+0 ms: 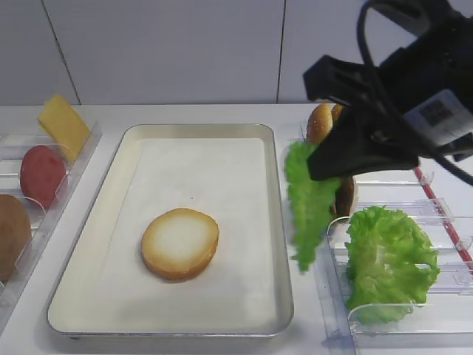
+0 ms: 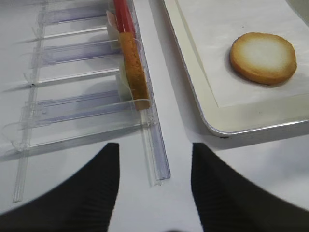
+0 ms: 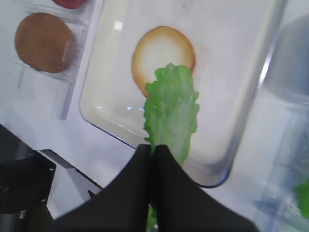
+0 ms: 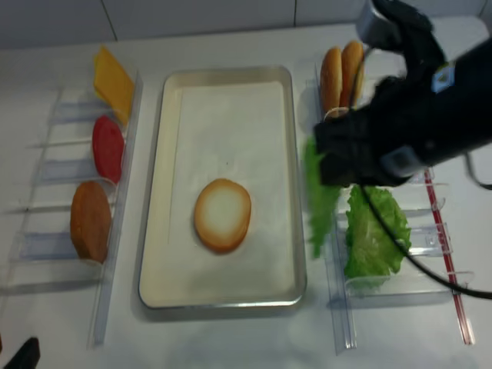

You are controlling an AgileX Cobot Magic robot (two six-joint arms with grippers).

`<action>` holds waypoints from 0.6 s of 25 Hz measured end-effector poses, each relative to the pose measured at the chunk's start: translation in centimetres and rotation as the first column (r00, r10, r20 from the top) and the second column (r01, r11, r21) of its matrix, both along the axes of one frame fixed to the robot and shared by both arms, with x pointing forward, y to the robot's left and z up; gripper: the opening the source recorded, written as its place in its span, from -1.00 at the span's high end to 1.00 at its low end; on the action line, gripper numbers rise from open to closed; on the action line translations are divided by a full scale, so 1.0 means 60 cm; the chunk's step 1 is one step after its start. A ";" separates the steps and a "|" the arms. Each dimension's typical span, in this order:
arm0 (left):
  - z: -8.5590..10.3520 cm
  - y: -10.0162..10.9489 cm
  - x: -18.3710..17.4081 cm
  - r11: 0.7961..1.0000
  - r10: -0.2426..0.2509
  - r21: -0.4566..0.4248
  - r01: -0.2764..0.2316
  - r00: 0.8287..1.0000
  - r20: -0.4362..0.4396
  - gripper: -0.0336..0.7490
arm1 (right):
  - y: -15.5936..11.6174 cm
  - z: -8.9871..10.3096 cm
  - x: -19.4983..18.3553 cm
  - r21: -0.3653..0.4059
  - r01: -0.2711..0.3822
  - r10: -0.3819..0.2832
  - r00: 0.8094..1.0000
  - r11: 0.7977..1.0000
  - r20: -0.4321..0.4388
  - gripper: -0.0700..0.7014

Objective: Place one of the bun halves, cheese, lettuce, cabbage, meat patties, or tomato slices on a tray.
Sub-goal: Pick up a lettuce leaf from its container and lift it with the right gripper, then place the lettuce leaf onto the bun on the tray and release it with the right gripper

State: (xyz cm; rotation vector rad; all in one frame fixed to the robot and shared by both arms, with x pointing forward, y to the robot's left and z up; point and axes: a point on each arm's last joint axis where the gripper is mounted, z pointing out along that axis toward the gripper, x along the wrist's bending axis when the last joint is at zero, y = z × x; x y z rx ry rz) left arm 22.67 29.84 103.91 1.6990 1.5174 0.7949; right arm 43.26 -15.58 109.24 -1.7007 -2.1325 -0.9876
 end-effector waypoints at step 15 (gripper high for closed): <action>0.000 0.000 0.000 1.000 0.000 0.000 0.000 1.000 0.000 0.09 | 0.188 -0.096 0.101 0.214 -0.133 0.140 0.990 0.968 -0.018 0.72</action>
